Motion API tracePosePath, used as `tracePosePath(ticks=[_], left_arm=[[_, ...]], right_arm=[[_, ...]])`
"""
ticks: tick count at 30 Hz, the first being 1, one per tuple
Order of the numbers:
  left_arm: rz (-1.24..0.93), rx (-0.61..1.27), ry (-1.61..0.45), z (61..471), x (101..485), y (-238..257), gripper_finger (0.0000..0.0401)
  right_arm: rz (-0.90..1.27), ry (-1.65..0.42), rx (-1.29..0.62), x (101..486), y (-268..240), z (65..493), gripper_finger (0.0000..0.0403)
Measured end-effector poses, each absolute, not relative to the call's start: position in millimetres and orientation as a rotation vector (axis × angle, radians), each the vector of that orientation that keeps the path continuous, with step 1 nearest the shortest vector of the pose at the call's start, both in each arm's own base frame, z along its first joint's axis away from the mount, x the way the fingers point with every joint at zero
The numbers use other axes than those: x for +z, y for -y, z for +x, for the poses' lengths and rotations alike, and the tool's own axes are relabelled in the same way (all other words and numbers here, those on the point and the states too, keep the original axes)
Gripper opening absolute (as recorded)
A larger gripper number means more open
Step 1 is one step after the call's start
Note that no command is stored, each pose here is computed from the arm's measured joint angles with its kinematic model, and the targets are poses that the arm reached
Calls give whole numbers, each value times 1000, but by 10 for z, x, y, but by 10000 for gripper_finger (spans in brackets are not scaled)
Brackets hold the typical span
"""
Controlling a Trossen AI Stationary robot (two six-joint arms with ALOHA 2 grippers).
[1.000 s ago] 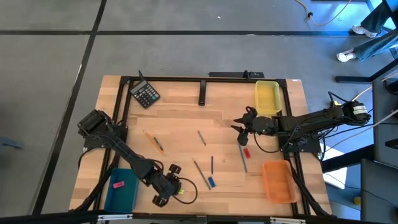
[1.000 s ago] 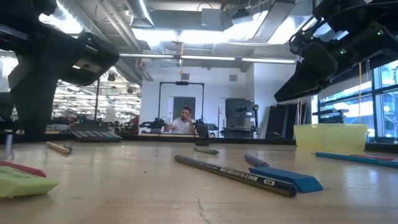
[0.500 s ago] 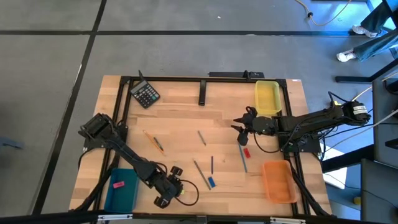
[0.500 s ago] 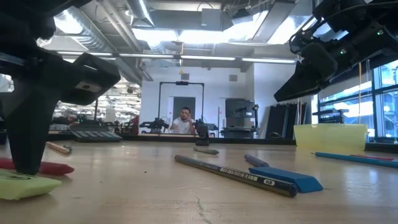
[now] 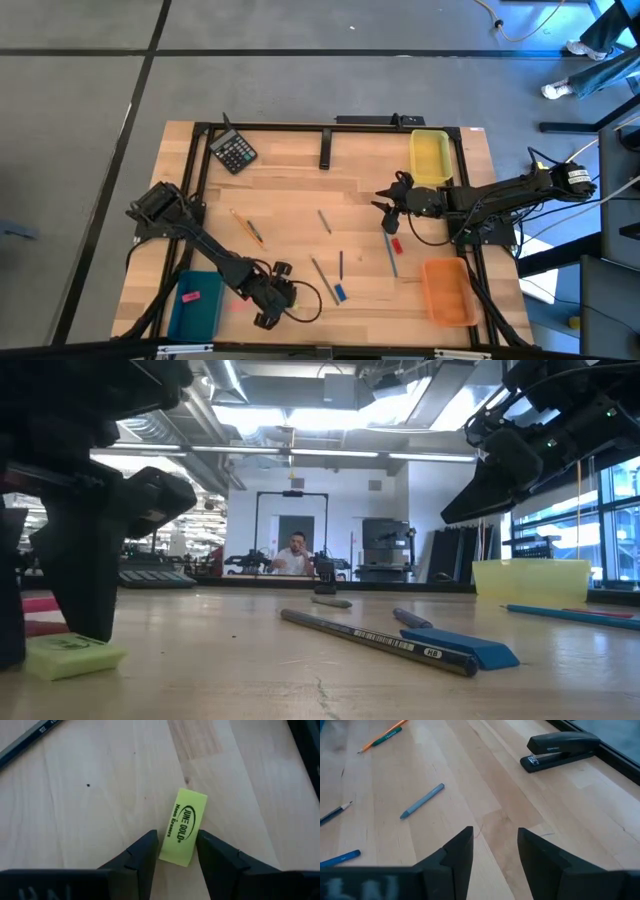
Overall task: Sort crayons/erasers/pens/pencils in bins
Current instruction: Put the yellow eraser into the blue bin
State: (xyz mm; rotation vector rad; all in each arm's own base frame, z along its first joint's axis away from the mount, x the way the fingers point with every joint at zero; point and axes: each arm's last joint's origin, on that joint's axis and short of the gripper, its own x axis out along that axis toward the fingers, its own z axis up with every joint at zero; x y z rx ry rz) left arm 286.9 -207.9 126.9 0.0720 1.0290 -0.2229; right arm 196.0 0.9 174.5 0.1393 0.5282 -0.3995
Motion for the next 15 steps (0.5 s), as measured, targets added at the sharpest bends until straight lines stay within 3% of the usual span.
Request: tracePosePath(ticks=[15], left_arm=[[92,-207,-1055,2889,1132,2088,123]], right_arm=[[140,-530,-398,1744,-10,1959,157]])
